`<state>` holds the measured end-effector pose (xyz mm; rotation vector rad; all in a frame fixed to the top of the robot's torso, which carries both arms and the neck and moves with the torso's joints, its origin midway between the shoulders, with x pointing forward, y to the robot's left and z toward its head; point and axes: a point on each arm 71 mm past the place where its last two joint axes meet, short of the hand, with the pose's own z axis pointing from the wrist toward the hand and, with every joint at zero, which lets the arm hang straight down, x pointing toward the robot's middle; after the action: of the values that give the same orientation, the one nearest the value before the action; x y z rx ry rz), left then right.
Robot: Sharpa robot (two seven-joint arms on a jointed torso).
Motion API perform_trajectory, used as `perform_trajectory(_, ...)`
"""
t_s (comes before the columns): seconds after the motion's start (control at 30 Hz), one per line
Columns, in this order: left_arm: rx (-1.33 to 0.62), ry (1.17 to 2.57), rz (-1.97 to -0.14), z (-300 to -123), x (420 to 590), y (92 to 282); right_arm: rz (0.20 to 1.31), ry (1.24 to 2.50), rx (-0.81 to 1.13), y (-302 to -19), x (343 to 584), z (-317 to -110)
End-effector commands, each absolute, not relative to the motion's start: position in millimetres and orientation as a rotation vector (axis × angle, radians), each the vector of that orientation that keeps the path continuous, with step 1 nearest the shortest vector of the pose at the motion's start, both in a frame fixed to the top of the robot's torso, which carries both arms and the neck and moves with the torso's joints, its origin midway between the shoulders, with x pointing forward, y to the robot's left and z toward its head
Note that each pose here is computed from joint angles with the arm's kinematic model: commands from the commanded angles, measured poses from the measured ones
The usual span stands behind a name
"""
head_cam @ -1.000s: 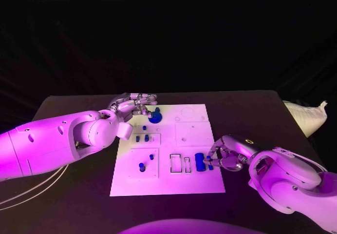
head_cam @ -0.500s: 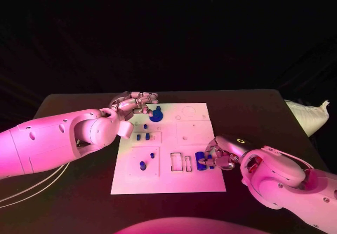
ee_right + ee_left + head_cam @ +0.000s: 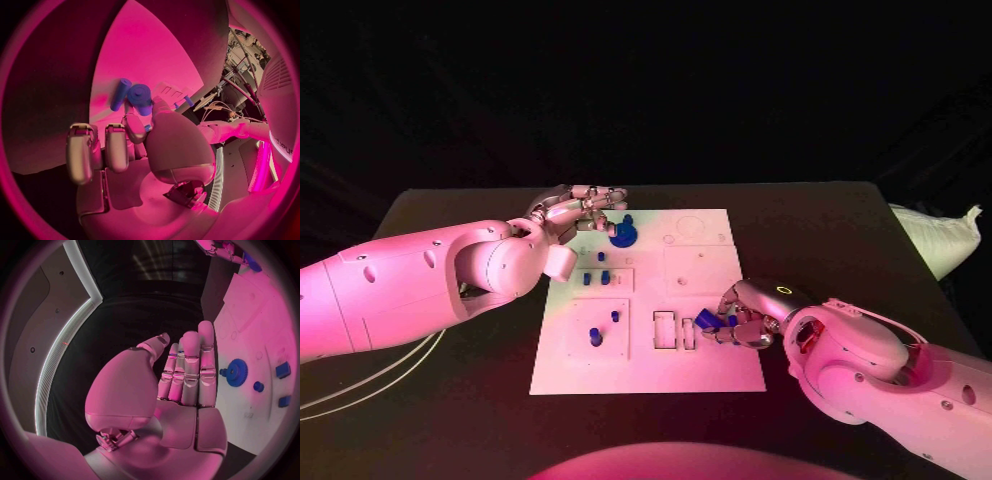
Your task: Assemble the parts on the task board
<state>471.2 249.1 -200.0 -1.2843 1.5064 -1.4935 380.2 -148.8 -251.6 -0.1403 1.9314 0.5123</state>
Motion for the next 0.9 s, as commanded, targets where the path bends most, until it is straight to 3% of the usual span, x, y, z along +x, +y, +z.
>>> perform_trajectory(0.03,-1.270,1.513,-1.519,-199.0,470.4,246.8,0.478,1.974,-0.171,-149.2,378.7,-260.7)
perform_trajectory(0.33,-1.269,1.514,-1.520,-198.8,470.2,246.6,0.510,1.925,-0.117,-147.7,379.6,-257.9)
perform_trajectory(0.6,-1.270,1.514,-1.519,-198.8,469.9,247.3,0.623,1.824,0.028,-146.5,369.9,-238.9)
perform_trajectory(0.9,-1.268,1.517,-1.524,-198.8,470.0,245.3,0.691,1.894,0.035,-126.3,363.7,-237.6)
